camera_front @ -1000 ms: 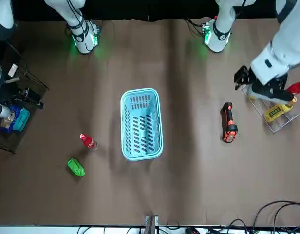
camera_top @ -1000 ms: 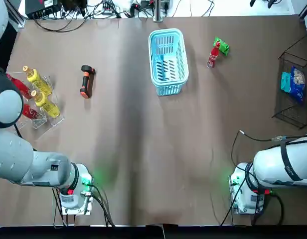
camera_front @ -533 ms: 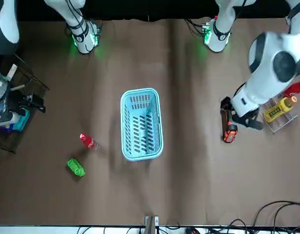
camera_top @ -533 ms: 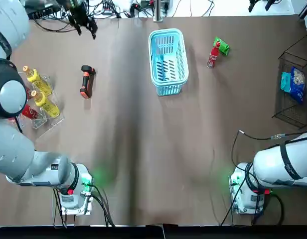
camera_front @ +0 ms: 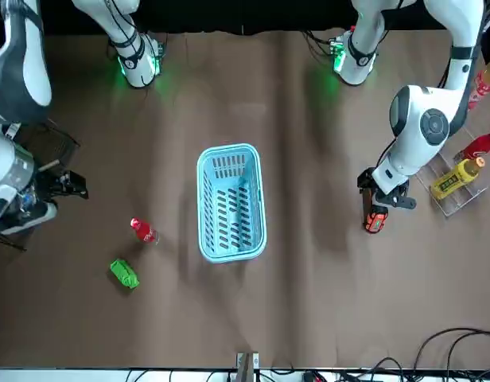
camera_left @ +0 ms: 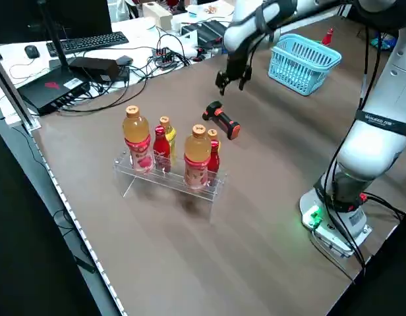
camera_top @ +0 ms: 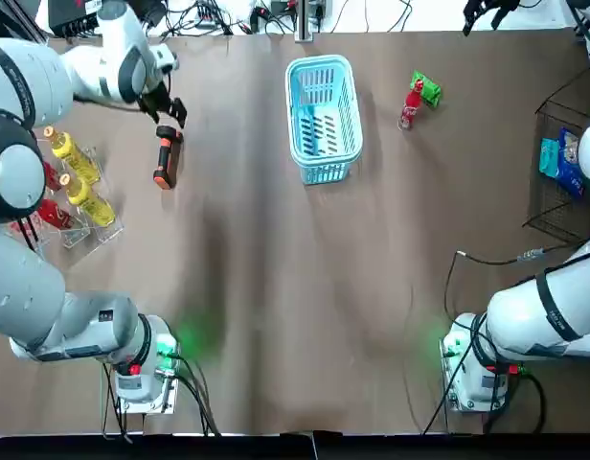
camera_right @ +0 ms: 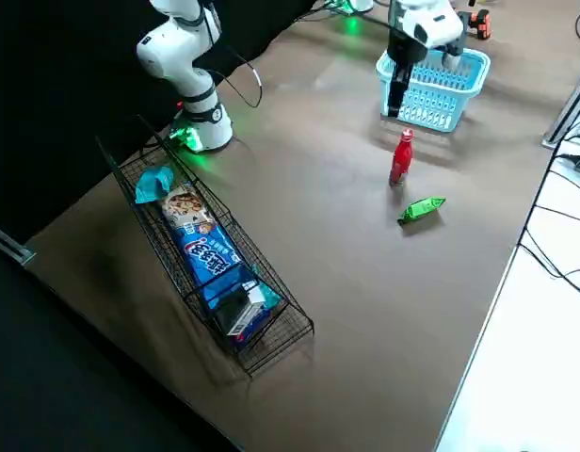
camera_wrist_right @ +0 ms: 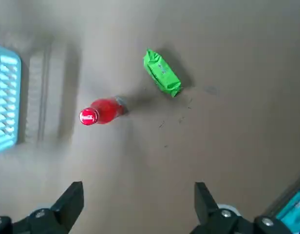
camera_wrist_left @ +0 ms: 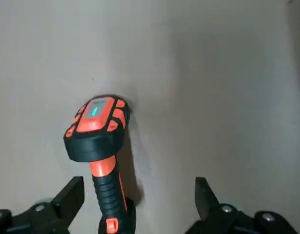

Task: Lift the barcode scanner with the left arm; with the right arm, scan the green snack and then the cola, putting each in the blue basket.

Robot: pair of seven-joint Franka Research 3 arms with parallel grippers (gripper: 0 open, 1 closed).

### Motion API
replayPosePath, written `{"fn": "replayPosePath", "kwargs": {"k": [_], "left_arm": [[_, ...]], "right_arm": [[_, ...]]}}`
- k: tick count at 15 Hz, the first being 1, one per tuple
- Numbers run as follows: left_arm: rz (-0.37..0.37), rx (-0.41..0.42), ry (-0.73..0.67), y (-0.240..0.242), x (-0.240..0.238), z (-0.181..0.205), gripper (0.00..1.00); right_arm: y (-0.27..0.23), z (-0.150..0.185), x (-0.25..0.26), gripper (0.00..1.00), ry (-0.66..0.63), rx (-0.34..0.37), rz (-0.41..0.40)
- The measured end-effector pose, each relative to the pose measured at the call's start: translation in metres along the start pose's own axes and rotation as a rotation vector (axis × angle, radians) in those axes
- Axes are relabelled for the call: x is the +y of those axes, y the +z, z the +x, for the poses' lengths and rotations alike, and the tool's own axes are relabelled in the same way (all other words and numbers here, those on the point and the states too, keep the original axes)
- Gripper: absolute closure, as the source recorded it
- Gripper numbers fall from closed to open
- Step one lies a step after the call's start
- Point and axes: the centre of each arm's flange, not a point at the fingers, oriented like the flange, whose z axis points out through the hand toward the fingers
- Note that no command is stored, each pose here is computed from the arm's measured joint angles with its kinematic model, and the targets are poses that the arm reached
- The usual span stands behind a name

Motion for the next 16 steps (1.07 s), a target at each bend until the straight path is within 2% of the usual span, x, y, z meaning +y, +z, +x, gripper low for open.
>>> {"fn": "replayPosePath", "kwargs": {"k": [3,7,10,13,16], "left_arm": [[0.024,-0.004,0.014,0.03,-0.012,-0.023,0.0],[0.03,-0.038,0.009,0.049,-0.026,-0.032,0.0],[0.025,-0.025,0.008,0.057,-0.027,-0.031,0.0],[0.019,-0.016,0.007,0.065,-0.027,-0.03,0.01],[0.012,-0.01,-0.006,0.076,-0.033,-0.029,0.05]], "right_arm": [[0.022,0.008,0.008,0.0,-0.174,-0.013,0.008],[0.056,0.025,0.016,0.0,-0.273,0.006,0.004],[0.094,0.039,0.027,0.0,-0.372,0.019,-0.001],[0.142,0.049,0.054,0.0,-0.4,0.038,-0.007],[0.184,0.064,0.063,0.0,-0.407,0.094,-0.034]]}}
